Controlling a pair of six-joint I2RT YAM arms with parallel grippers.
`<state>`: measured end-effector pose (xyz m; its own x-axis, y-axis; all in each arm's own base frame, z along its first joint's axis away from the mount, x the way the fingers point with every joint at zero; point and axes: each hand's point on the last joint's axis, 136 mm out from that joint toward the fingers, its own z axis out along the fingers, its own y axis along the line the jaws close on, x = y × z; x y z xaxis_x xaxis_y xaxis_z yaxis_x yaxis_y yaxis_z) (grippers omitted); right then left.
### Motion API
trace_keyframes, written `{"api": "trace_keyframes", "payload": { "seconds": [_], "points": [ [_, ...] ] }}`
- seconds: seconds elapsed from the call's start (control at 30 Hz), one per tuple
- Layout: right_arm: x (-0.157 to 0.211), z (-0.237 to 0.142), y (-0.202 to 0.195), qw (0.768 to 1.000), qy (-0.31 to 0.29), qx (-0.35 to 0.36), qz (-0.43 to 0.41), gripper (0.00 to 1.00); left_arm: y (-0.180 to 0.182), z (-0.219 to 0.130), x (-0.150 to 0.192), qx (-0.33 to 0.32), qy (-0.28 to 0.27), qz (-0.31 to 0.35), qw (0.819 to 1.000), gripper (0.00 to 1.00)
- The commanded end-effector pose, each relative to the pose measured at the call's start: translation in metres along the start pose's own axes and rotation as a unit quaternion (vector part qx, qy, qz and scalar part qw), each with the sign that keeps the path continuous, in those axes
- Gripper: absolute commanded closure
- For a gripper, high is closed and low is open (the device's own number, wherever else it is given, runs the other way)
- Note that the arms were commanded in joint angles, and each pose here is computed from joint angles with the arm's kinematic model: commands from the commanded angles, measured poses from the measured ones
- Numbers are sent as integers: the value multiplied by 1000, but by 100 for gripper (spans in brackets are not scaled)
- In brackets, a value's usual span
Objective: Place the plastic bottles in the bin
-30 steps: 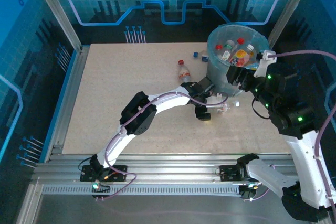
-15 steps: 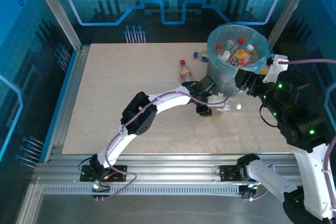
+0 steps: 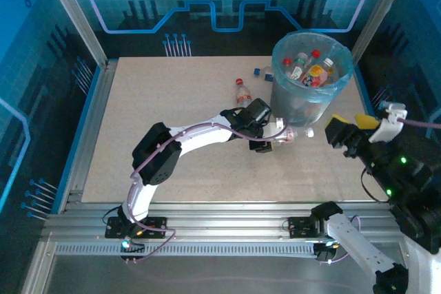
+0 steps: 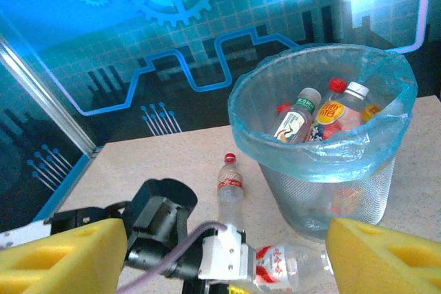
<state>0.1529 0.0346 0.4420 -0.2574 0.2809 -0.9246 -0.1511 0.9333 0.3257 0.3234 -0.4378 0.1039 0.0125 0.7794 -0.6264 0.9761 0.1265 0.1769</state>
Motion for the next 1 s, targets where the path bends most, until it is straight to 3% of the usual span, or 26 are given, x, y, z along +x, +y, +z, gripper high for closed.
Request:
{"api": "trace_keyframes", "payload": {
  "seconds": [0.0, 0.53, 0.97],
  "points": [
    [25, -2, 0, 999, 39, -14, 10, 23, -4, -19, -19, -2, -37, -3, 999, 52],
    [38, -46, 14, 996, 37, -80, 8, 24, -16, -44, -12, -11, -67, -50, 996, 53],
    [23, -83, 27, 993, -20, -114, -25, 25, -20, -55, -7, -17, -75, -85, 993, 53]
  ]
}}
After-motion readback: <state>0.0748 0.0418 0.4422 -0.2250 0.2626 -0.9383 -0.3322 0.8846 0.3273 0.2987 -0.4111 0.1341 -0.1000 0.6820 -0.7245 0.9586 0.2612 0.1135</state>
